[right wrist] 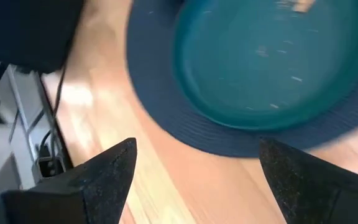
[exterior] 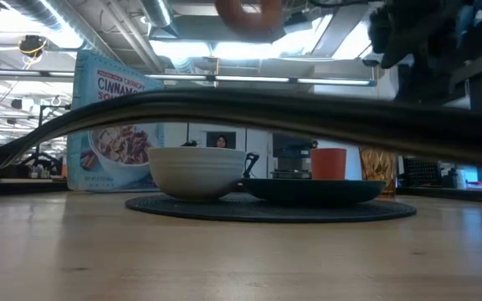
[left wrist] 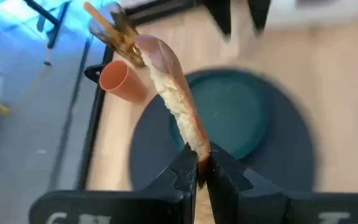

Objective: Arrange a breakfast setting
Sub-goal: Put the toasted bagel on top of the green plate on the blue table mat

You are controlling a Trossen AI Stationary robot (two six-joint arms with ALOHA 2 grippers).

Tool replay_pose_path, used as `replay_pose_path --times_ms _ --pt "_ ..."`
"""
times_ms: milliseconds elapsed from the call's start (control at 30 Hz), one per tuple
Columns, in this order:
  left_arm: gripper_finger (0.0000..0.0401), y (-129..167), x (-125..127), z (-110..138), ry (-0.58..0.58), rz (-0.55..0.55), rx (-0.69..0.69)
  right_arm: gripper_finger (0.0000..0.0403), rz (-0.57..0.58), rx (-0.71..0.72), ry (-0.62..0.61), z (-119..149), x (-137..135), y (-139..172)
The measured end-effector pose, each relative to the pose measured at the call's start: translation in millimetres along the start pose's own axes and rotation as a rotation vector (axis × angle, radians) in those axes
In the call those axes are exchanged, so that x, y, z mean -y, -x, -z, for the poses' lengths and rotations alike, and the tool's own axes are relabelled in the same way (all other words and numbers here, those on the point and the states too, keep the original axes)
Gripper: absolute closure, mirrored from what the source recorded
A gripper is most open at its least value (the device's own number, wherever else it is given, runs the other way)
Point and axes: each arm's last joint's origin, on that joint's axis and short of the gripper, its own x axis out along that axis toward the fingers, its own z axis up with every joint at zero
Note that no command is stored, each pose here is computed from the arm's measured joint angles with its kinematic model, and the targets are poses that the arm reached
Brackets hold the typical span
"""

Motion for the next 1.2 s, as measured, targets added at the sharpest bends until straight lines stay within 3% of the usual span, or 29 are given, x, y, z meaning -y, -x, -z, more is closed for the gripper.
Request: replay_pose_path --times_ms 267,433,567,733,967,1200 --pt "0.038 -116 -3 -1 -0.546 -0.035 -0.136 0.0078 0.1 0.076 -0.151 14 19 42" --pt "0.0382 -191 -3 8 -0.703 -0.056 -0.171 0.0078 0.118 0.148 -0.226 20 28 61" --pt "0.0383 -232 -2 26 -0.837 -0.107 -0.291 0.0078 0.118 0.164 -0.295 24 33 69" --pt "0.0378 -250 1 38 -0.91 -0.145 -0.394 0.0078 0.109 0.165 -0.306 26 35 74" --pt "0.0362 -250 5 36 -0.905 -0.042 -0.309 0.0078 0.128 0.14 -0.301 28 37 74" --pt "0.0328 -249 4 36 -0.888 -0.042 -0.318 0.0078 0.133 0.12 -0.293 29 38 74"
